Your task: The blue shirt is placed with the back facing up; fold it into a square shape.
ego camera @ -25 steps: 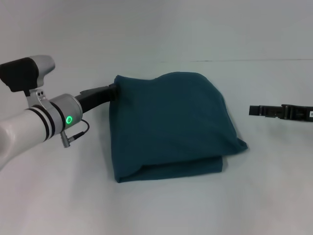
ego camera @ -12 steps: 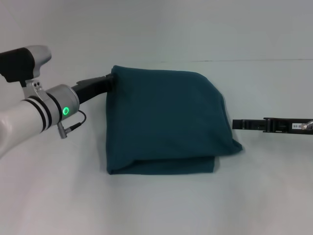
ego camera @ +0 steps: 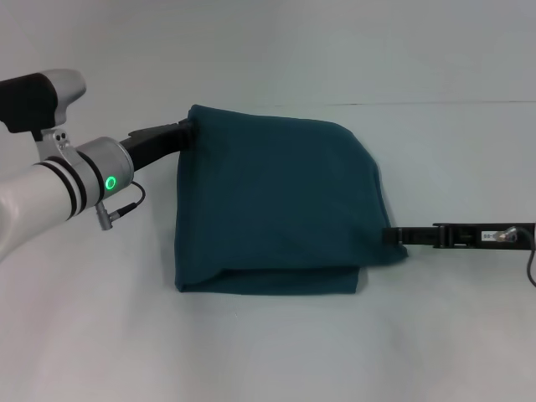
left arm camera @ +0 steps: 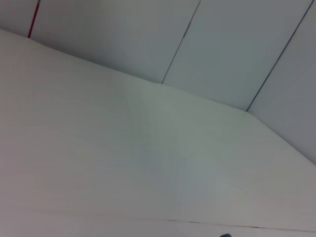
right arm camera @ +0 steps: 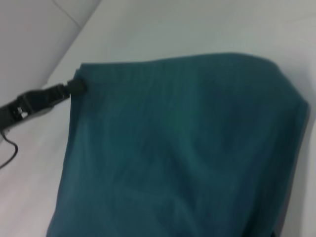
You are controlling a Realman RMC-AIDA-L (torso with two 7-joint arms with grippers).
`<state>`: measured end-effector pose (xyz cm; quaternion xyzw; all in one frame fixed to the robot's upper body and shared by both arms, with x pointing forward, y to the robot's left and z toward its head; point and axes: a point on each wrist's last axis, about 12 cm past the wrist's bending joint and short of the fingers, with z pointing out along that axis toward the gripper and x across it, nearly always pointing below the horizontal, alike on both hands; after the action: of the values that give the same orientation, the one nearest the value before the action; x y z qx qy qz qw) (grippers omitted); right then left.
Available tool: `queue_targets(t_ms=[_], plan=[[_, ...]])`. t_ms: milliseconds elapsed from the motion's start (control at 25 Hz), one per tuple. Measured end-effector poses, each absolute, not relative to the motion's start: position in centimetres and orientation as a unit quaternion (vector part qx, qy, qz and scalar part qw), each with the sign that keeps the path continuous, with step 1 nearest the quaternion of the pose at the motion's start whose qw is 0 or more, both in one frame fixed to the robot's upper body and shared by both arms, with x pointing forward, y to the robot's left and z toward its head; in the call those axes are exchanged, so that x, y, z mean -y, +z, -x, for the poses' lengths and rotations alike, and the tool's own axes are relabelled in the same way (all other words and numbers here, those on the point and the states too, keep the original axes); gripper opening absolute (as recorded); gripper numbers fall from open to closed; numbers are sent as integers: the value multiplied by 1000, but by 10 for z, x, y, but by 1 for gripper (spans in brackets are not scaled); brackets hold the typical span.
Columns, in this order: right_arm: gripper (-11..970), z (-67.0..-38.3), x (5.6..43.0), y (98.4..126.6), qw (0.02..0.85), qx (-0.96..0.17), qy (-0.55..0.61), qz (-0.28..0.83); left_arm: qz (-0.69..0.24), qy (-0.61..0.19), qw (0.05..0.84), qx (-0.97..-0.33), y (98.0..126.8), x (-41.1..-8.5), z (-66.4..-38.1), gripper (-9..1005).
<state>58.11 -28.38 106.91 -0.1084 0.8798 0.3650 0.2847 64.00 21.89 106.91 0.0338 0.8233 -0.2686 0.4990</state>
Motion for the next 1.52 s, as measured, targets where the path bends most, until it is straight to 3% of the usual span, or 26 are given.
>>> queue_targets(t_ms=[160, 400, 480, 720, 1120, 1360, 1520], plan=[[825, -582, 275, 1065, 283, -882, 358, 114, -35, -268, 499, -823, 1070, -218, -640, 14], [733, -581, 267, 1059, 276, -886, 352, 120, -35, -269, 499, -823, 1070, -218, -641, 14], [584, -580, 265, 1058, 271, -886, 353, 126, -35, -269, 499, -823, 1070, -218, -641, 14], [339, -574, 262, 1060, 254, -882, 369, 151, -35, -268, 500, -823, 1070, -219, -641, 14], [97, -565, 275, 1067, 253, -868, 398, 153, -33, -266, 499, -824, 1069, -221, -640, 13], [-2, -563, 286, 1070, 264, -864, 404, 143, -33, -266, 498, -825, 1068, -221, -639, 13], [-1, -566, 289, 1067, 276, -870, 389, 129, -32, -267, 497, -825, 1068, -220, -639, 13]])
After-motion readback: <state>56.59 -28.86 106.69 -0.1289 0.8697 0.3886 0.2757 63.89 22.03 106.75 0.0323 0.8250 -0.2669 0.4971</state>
